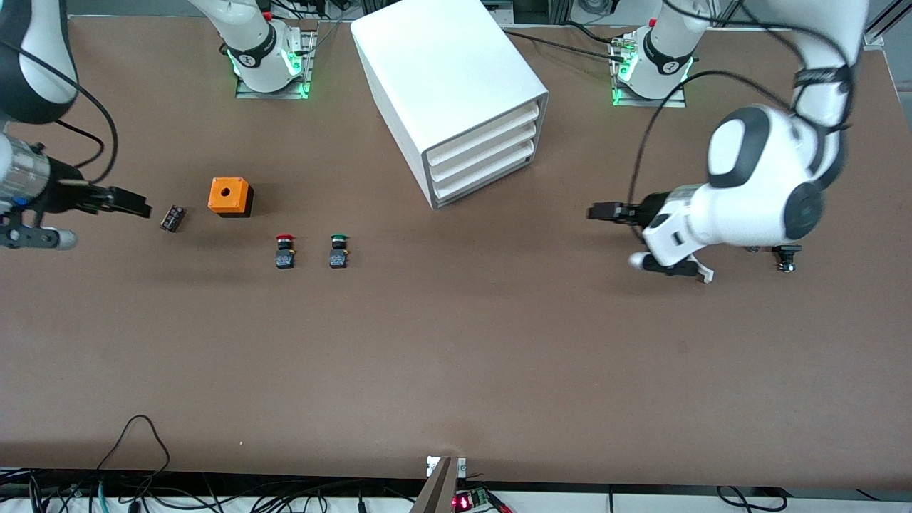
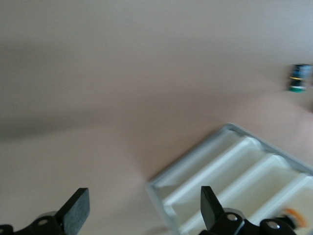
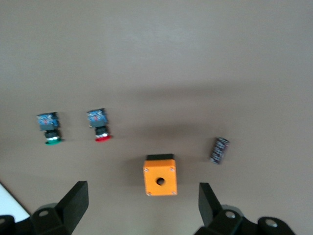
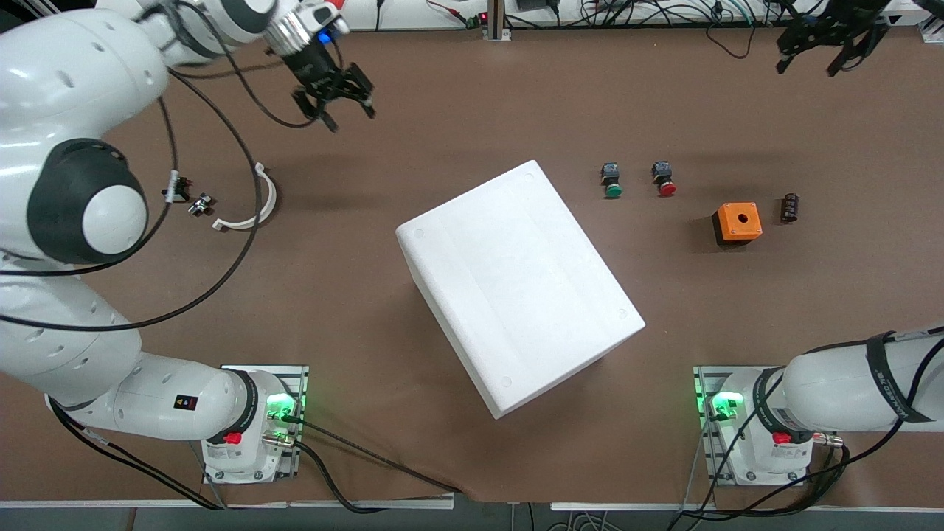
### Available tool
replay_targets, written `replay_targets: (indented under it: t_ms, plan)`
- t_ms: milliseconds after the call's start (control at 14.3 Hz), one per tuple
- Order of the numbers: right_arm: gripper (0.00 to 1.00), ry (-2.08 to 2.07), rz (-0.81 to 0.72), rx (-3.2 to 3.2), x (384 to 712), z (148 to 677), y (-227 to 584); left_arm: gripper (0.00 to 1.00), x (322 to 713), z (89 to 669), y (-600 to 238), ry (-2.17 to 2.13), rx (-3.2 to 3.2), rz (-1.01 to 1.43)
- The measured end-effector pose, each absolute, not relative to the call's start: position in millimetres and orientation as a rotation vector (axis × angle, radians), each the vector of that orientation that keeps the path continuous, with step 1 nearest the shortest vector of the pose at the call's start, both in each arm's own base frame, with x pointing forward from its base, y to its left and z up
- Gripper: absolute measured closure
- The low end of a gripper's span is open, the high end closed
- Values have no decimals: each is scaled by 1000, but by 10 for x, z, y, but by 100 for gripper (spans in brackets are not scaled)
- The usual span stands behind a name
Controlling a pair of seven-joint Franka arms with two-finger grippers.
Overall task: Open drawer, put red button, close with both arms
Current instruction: 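Reach the right gripper to the red button while the left gripper reaches the drawer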
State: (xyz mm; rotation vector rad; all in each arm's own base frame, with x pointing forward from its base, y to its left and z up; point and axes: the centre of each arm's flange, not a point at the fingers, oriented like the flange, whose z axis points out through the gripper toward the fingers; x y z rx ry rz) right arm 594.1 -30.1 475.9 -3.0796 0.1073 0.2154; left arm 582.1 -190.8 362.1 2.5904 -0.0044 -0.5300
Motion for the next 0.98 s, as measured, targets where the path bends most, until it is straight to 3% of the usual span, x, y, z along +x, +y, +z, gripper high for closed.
replay_targets:
  t_ms: [210,490,979]
  plan:
    - [0,30,146,-3068,6030,4158,60,0,5593,3013,-2381,32,2417,-607]
    - [0,-69,90,-3062,5841,3380,497,0,5094,2358,-2631,32,2190,-706]
    - [0,-267,161,-3114,5766,2597,844,0,4456,2220,-3268,-82,2119,-843]
